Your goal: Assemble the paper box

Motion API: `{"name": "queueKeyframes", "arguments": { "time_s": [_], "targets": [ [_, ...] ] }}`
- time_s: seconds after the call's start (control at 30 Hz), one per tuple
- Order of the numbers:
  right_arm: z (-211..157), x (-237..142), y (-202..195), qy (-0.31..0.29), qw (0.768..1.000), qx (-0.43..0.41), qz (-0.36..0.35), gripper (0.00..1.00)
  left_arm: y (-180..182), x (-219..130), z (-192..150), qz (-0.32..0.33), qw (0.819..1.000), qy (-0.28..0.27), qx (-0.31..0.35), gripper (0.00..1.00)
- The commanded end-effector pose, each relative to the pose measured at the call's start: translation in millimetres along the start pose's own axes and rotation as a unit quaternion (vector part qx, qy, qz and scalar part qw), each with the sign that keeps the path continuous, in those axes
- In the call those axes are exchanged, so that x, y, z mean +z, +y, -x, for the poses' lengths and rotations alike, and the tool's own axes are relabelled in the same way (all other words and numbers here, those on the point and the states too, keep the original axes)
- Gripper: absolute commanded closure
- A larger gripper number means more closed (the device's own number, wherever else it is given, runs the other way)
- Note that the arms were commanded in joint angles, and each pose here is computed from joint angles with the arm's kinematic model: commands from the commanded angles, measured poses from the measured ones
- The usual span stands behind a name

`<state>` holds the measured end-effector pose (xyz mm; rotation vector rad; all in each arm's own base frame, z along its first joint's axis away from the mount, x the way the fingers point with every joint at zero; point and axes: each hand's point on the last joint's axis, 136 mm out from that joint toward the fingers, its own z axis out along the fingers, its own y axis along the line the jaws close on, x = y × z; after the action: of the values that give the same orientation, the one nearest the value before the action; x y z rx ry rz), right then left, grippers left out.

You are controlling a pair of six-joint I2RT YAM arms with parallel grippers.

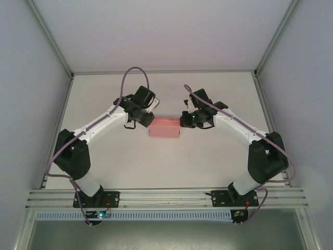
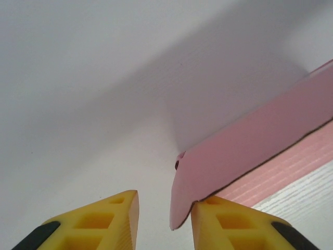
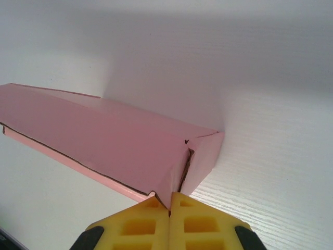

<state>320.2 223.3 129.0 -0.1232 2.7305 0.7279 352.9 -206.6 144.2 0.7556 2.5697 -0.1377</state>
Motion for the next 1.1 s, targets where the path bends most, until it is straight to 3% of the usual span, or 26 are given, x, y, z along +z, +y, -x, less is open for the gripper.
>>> {"name": "queueKeyframes", "arguments": {
  "time_s": [0.0,0.13,0.3,0.53,0.77,0.87,1.0,1.07],
  "targets": [
    [-10.2,0.3,-5.3,0.022,1.000,-0.002,-0.016,1.00,0.1,0.8,5.7,-0.010,1.000,-0.003,-0.019,0.67],
    [-10.6,0.9,-4.3,0.024,1.000,-0.005,-0.013,1.00,0.6,2.8,5.1,-0.010,1.000,-0.002,-0.018,0.68],
    [-11.8,0.5,-4.1,0.023,1.000,-0.014,-0.016,1.00,1.4,2.1,9.5,-0.009,1.000,-0.006,-0.027,1.00],
    [-9.3,-2.3,-14.5,-0.006,0.995,-0.057,-0.077,1.00,-5.1,-1.1,11.2,-0.039,0.996,0.014,-0.084,1.00],
    [-15.7,1.0,-23.3,-0.033,0.985,-0.101,-0.138,1.00,-20.0,-0.2,1.2,-0.102,0.975,0.082,-0.181,1.00],
    [-16.6,-0.5,-27.4,-0.050,0.978,-0.111,-0.168,1.00,-11.0,-1.2,-4.1,-0.078,0.969,0.115,-0.205,1.00],
    [-19.4,3.6,-20.7,-0.070,0.973,-0.135,-0.171,1.00,-19.2,-4.0,-4.7,-0.114,0.956,0.140,-0.231,1.00],
    [-19.8,5.1,-20.4,-0.075,0.972,-0.139,-0.173,1.00,-13.7,-5.3,-6.7,-0.097,0.955,0.149,-0.239,1.00]
  ]
}}
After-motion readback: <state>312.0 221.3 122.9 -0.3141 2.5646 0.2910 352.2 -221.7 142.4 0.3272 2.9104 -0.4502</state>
